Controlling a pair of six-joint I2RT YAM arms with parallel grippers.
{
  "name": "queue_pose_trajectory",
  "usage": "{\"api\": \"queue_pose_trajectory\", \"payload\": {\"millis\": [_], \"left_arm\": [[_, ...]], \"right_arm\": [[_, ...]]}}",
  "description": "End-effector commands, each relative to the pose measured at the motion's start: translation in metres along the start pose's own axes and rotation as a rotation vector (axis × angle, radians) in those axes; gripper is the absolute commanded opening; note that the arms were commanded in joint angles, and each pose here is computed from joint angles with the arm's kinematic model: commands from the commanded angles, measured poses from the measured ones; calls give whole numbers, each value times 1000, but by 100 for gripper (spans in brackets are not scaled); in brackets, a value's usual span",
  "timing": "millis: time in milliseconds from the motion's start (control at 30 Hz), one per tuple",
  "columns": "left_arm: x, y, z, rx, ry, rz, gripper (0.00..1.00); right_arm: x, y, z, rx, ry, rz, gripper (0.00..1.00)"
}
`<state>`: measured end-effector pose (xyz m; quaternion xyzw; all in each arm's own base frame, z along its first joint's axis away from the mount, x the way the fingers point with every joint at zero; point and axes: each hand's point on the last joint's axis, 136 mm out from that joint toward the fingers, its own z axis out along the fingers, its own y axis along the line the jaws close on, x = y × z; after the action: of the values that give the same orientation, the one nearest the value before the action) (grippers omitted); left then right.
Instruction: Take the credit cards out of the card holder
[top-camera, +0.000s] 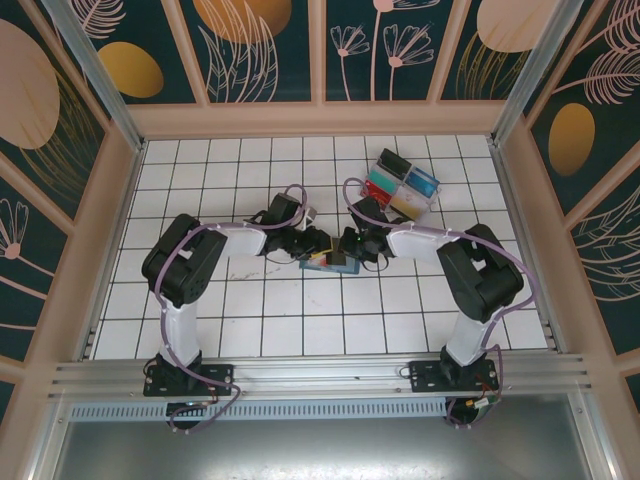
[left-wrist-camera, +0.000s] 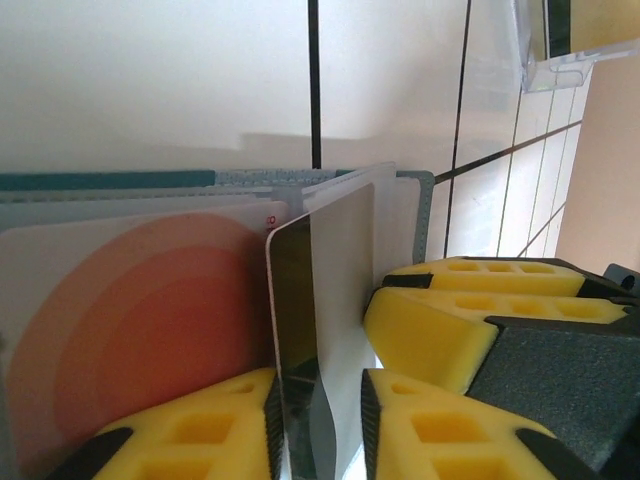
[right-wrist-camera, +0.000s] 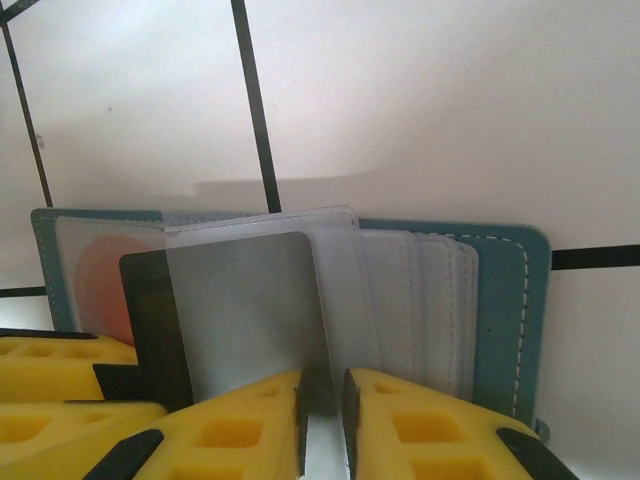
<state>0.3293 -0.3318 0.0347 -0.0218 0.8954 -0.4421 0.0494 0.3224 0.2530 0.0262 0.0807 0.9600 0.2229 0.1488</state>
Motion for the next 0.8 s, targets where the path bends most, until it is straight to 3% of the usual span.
{"api": "queue_pose_trajectory", "payload": {"millis": [0, 200, 500, 633, 767], "left_arm": [[3, -2, 5, 3, 24, 8, 22], [-1, 2, -7, -27, -6, 27, 6], [-2, 12, -44, -69, -44, 60, 0], [-11, 3, -69, -77, -95, 98, 0], [-26, -26, -100, -36, -170, 153, 0]], "right_arm": [[19, -27, 13, 96, 74, 11, 22], [16, -43, 8, 172, 48, 23, 21], [7, -43, 0, 161, 15, 46, 21], [-9, -14, -15, 36, -33, 15, 21], [-34, 40, -56, -213, -124, -42, 29]]}}
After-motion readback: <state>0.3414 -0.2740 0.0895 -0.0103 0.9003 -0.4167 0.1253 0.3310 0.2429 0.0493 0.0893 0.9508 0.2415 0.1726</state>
